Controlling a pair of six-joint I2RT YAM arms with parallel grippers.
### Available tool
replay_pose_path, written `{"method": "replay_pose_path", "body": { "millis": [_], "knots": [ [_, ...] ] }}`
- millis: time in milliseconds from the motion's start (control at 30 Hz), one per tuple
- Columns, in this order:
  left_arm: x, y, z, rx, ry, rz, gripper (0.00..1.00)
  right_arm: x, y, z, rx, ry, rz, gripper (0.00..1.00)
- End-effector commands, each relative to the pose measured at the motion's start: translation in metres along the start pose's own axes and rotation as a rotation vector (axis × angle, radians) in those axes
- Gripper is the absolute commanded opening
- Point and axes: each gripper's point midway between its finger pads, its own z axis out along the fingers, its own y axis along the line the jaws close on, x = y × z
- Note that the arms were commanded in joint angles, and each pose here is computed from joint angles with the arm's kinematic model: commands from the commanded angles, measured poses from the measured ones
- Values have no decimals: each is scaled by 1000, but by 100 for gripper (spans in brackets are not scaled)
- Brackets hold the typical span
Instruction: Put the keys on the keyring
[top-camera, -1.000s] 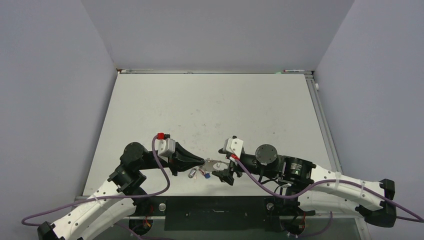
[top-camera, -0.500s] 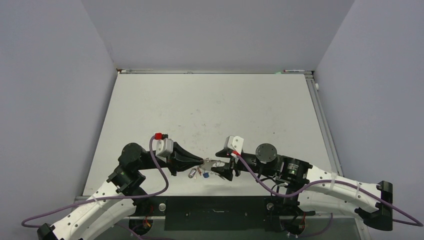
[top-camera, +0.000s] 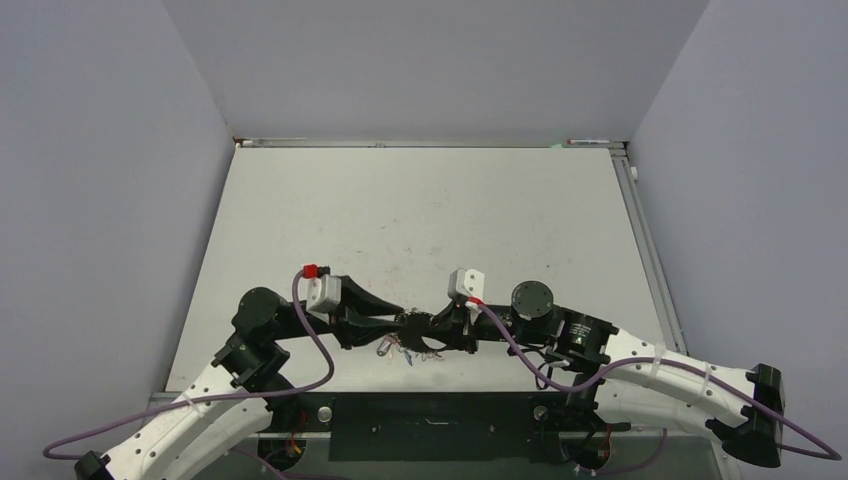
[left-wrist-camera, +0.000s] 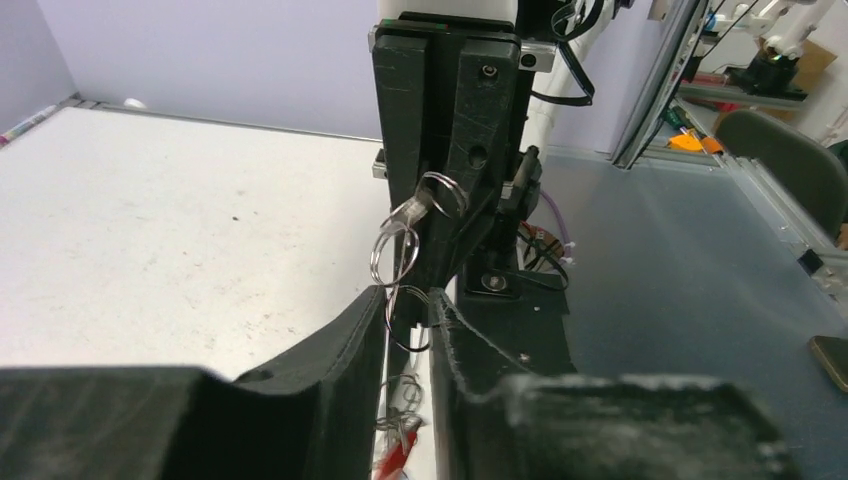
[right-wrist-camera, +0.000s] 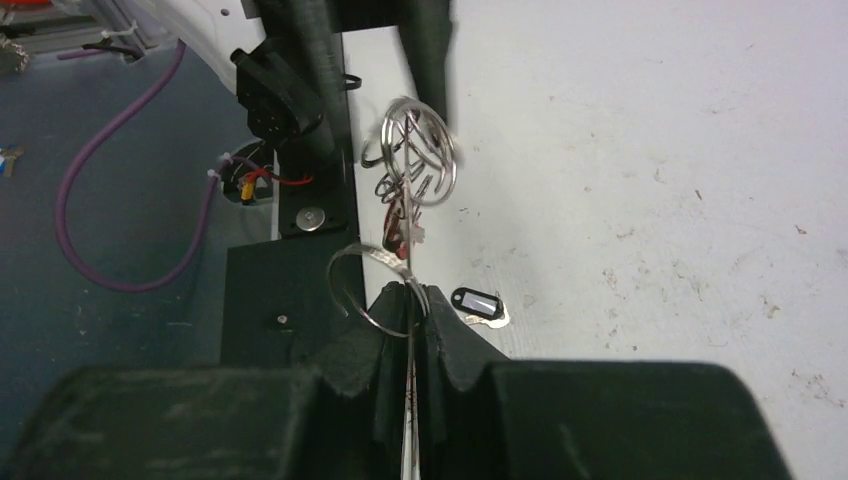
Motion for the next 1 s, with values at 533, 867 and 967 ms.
{"method": "replay_pose_path", "body": {
  "millis": [533, 867, 967],
  "knots": [
    [-67, 41, -49, -408, -451, 58, 66, -94, -62, -44, 446, -256, 224, 5],
    [-25, 52, -9, -428, -325, 132, 46, -121, -87, -68, 634, -294, 261, 5],
    [-11, 36, 6, -346, -294, 197, 45, -131, -86, -72, 634, -294, 254, 5]
  ]
}}
